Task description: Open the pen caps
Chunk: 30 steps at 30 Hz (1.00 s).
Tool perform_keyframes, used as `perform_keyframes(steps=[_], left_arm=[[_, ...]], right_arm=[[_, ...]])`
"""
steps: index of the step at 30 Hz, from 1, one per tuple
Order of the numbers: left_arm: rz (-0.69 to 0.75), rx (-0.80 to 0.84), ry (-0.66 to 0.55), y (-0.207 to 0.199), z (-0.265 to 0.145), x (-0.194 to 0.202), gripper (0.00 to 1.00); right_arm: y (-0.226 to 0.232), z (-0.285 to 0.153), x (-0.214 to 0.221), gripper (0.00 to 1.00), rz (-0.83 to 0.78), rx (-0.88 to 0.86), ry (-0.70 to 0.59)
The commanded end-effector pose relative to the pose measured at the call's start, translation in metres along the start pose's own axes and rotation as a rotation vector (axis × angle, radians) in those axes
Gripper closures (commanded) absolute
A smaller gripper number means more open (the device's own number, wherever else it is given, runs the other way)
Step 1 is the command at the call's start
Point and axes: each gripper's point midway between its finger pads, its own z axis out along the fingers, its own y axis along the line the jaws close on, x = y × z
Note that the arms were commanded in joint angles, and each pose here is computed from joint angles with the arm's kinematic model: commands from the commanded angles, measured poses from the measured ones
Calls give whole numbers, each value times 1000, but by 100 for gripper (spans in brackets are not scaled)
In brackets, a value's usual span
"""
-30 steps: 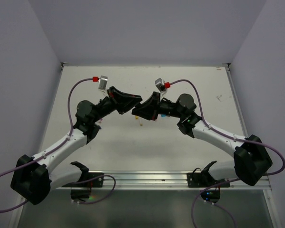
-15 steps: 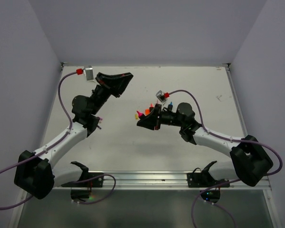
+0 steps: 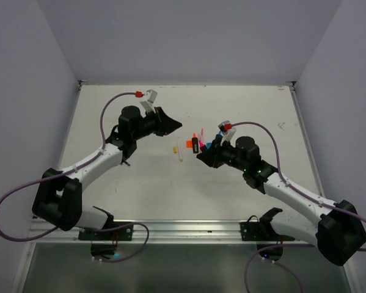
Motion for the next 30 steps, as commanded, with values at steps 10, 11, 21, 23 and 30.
perform_keyframes(steps=[10,11,21,23,30], left_arm=[[-150,-234,392,77,18,125,90],[-158,-256,415,85,21,133,89],[-198,-289,548,87,37,182,89],[-214,-296,571,83,33,195,89],[-230,-325,632,75,19,229,85]], right_arm=[[-55,3,31,100,18,247,89],[-55,4,31,100,17,245,91],[-74,17,53,100,54,301,171],[-80,17,60,100,78,327,183],[-93,19,85,100,163,375,215]])
